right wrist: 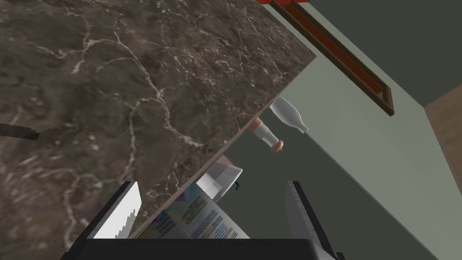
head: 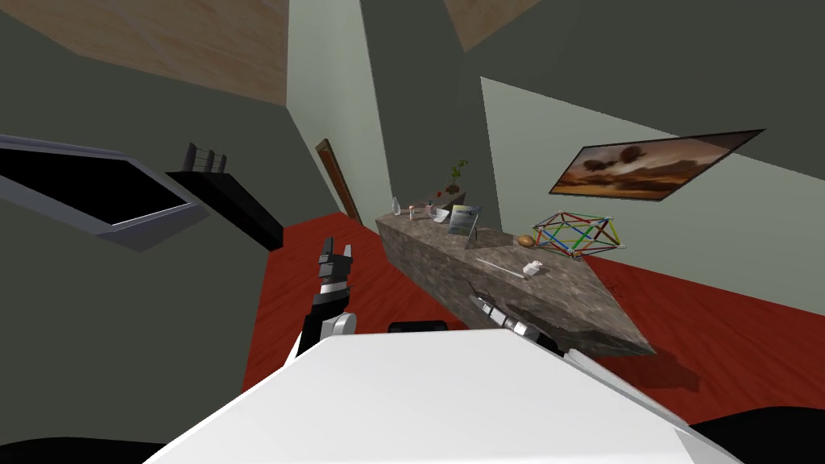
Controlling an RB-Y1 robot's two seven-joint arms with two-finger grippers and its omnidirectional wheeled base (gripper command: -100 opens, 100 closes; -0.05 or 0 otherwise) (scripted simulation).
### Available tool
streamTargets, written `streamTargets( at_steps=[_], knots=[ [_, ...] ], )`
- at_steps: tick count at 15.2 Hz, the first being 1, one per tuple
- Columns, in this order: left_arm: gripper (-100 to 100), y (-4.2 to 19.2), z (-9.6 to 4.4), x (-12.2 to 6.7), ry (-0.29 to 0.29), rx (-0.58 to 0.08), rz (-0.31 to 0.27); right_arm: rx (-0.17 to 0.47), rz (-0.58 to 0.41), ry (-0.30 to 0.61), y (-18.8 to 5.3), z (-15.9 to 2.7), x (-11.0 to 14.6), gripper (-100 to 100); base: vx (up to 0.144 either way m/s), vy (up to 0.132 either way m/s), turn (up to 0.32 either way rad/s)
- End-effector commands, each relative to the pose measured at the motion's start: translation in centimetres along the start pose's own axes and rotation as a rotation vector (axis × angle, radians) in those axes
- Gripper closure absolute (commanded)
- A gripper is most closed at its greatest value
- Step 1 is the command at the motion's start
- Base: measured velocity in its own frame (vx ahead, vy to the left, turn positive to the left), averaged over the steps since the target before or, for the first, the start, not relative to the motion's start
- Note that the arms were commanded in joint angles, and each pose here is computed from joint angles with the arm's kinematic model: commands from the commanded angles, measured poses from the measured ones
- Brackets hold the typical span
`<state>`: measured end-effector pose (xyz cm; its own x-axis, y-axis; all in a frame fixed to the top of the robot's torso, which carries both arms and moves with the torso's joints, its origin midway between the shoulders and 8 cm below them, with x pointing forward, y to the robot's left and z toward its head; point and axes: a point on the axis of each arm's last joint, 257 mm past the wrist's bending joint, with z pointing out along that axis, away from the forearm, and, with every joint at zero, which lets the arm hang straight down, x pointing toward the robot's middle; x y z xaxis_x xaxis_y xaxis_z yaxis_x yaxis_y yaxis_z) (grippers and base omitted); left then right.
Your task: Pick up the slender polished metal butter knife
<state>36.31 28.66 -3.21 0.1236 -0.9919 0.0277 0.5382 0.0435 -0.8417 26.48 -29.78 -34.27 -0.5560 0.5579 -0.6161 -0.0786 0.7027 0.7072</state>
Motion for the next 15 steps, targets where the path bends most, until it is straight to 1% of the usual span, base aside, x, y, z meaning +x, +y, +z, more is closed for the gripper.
streamTargets(
  at_steps=[1,2,4,5,7,8,10,11,13,14,15],
  knots=[
    [0,0.0,0.0,0.0,0.0,0.0,0.0,0.017,-0.024,0.034,-1.0,-0.7,0.5,-100,0.03,0.056,0.03],
    [0,0.0,0.0,0.0,0.0,0.0,0.0,0.058,-0.047,0.097,-3.0,-2.2,2.4,-100,0.038,0.065,0.092],
    [0,0.0,0.0,0.0,0.0,0.0,0.0,0.063,-0.066,0.113,-3.3,-2.6,2.2,-100,0.036,0.072,0.058],
    [0,0.0,0.0,0.0,0.0,0.0,0.0,0.104,-0.088,0.176,-5.3,-4.3,4.0,-100,0.03,0.073,0.072],
    [0,0.0,0.0,0.0,0.0,0.0,0.0,0.109,-0.108,0.193,-5.6,-4.7,3.6,-100,0.034,0.066,0.053],
    [0,0.0,0.0,0.0,0.0,0.0,0.0,0.148,-0.129,0.257,-7.5,-6.7,5.3,-100,0.049,0.07,0.095],
    [0,0.0,0.0,0.0,0.0,0.0,0.0,0.154,-0.149,0.273,-7.9,-7.1,4.9,-100,0.043,0.069,0.057],
    [0,0.0,0.0,0.0,0.0,0.0,0.0,0.192,-0.17,0.337,-9.7,-9.4,6.4,-100,0.04,0.074,0.091],
    [0,0.0,0.0,0.0,0.0,0.0,0.0,0.197,-0.19,0.354,-10.0,-9.8,5.9,-100,0.043,0.064,0.052],
    [0,0.0,0.0,0.0,0.0,0.0,0.0,0.234,-0.21,0.417,-11.8,-12.2,7.2,-100,0.052,0.06,0.074],
    [0,0.0,0.0,0.0,0.0,0.0,0.0,0.237,-0.222,0.426,-12.0,-12.4,6.9,-100,0.068,0.064,0.087]
  ],
)
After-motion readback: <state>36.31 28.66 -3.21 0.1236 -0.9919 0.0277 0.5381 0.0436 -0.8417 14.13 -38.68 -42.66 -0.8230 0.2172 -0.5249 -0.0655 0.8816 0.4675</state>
